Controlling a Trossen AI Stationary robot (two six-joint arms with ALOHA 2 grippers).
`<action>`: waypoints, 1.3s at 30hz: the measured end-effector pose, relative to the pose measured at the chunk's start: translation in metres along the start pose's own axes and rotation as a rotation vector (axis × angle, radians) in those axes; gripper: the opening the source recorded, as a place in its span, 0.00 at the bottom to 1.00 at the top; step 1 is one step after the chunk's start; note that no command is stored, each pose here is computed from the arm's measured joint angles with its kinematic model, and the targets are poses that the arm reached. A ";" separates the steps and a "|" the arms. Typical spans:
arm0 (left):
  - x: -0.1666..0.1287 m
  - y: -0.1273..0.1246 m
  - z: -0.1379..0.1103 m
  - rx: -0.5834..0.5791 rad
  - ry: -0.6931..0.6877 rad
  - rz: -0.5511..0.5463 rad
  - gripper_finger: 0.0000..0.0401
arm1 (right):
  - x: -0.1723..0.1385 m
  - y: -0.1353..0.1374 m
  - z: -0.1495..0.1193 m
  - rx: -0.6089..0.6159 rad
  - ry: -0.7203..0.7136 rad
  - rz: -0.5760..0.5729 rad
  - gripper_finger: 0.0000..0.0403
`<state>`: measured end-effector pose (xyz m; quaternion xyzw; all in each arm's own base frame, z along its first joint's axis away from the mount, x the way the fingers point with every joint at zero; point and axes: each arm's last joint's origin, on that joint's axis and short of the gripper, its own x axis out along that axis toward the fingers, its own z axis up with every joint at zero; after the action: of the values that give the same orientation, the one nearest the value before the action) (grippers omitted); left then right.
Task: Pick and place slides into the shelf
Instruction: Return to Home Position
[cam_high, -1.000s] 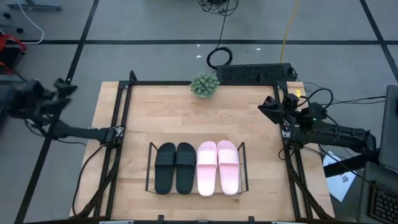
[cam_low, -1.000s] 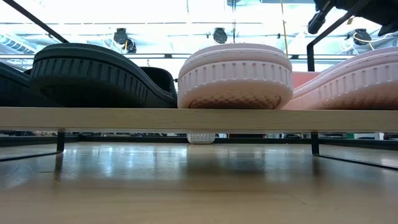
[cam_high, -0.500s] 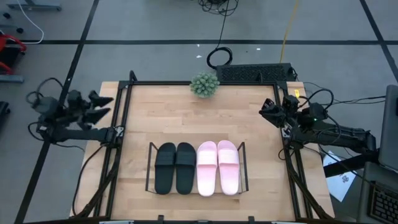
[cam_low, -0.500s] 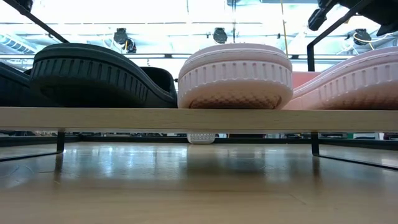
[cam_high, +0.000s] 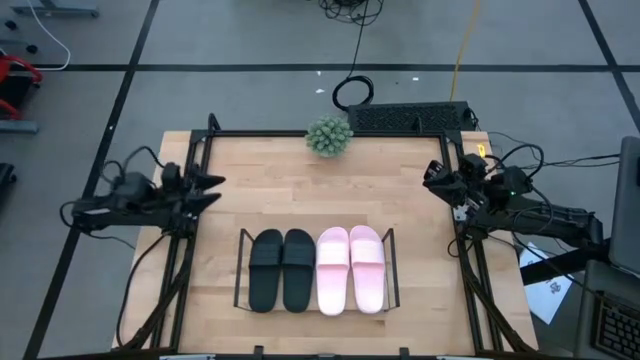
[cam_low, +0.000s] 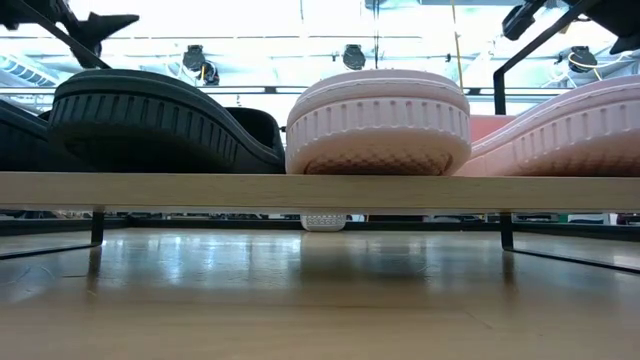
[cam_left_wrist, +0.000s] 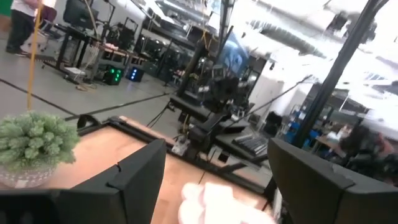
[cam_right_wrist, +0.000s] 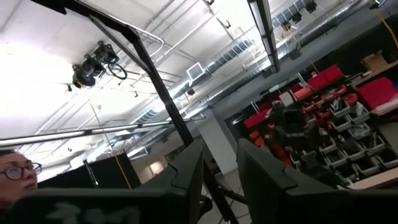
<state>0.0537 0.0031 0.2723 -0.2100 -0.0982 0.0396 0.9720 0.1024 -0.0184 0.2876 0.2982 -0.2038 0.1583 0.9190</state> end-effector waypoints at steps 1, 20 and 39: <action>0.002 0.002 -0.005 0.012 0.007 0.003 0.71 | 0.000 0.000 0.000 -0.001 -0.001 0.001 0.23; 0.019 0.027 -0.076 0.091 0.222 -0.026 0.71 | 0.000 -0.004 -0.003 -0.044 0.030 -0.037 0.23; 0.018 0.032 -0.088 0.102 0.300 -0.026 0.71 | -0.035 -0.016 -0.037 -0.064 0.021 -0.006 0.23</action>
<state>0.0888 -0.0012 0.1837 -0.1626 0.0476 0.0002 0.9855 0.0889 -0.0140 0.2363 0.2675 -0.1980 0.1521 0.9307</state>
